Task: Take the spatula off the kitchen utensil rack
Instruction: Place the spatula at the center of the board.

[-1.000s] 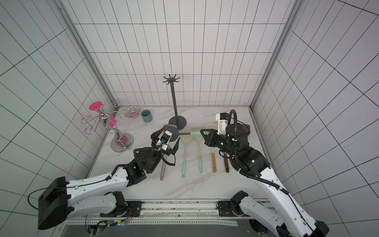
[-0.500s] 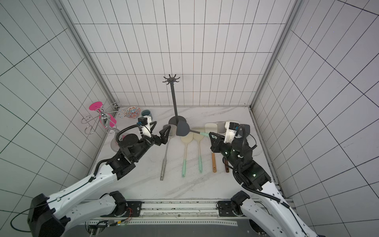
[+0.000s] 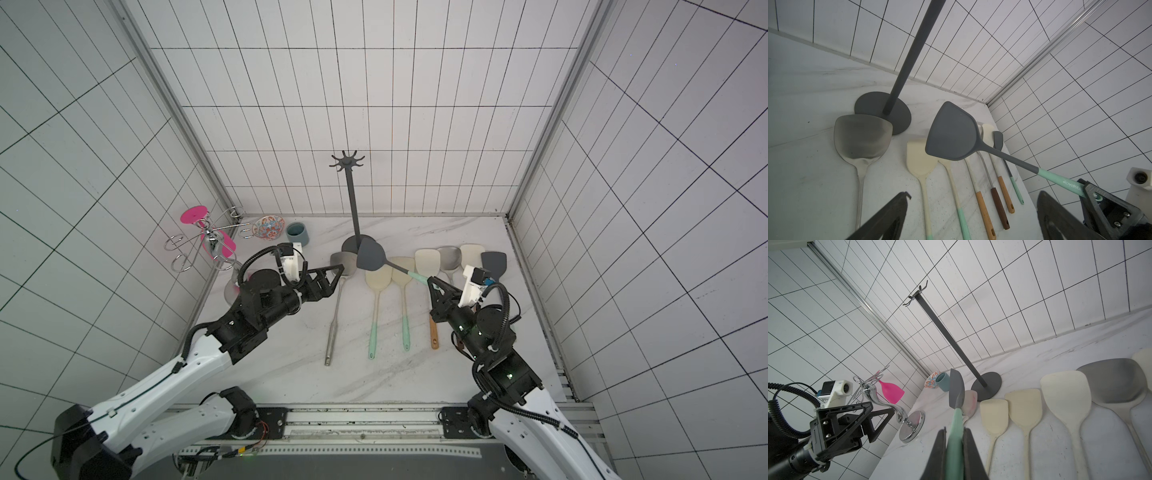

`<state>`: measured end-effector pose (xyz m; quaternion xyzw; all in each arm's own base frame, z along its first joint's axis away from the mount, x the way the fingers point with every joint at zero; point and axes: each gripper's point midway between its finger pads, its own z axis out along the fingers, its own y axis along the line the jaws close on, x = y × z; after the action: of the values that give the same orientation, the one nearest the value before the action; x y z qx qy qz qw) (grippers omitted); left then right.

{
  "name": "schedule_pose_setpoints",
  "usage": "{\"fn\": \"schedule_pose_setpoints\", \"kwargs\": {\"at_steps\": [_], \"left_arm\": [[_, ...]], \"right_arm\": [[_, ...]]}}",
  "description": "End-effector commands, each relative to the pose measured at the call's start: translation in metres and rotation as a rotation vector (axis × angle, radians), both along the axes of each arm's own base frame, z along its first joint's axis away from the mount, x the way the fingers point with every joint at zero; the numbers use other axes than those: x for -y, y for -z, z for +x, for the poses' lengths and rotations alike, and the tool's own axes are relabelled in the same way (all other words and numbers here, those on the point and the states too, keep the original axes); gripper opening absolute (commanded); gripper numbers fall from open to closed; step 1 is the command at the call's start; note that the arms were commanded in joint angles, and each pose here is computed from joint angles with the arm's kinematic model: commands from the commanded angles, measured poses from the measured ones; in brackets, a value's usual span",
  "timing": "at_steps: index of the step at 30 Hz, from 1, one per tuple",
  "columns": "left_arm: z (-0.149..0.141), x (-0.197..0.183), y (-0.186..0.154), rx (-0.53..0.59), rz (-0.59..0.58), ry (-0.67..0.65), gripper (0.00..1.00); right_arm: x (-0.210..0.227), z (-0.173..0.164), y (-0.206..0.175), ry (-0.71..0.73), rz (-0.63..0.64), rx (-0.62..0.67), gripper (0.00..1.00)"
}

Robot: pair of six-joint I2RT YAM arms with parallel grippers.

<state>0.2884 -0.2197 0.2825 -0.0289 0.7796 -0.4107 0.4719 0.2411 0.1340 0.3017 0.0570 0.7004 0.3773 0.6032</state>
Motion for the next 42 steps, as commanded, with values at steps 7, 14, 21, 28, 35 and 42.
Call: {"fn": "schedule_pose_setpoints", "kwargs": {"at_steps": [7,14,21,28,35,42], "left_arm": [[-0.015,0.003,0.007,-0.196,-0.158,0.015,0.98],[-0.015,0.006,0.010,-0.303,-0.265,-0.002,0.98],[-0.010,0.007,0.025,-0.403,-0.307,-0.015,0.98],[-0.006,0.007,0.043,-0.508,-0.336,-0.023,0.98],[-0.008,0.009,0.042,-0.584,-0.409,-0.038,0.98],[-0.006,0.017,0.032,-0.652,-0.513,-0.028,0.97]], "right_arm": [[0.001,-0.014,-0.006,-0.038,0.045,0.110,0.00],[-0.008,-0.019,-0.018,-0.087,0.058,0.171,0.00],[-0.017,-0.015,-0.024,-0.096,0.040,0.188,0.00],[-0.033,-0.008,-0.015,-0.113,0.003,0.182,0.00],[-0.046,-0.008,-0.016,-0.118,-0.040,0.227,0.00],[-0.059,-0.014,-0.026,-0.128,-0.072,0.302,0.00]]}}
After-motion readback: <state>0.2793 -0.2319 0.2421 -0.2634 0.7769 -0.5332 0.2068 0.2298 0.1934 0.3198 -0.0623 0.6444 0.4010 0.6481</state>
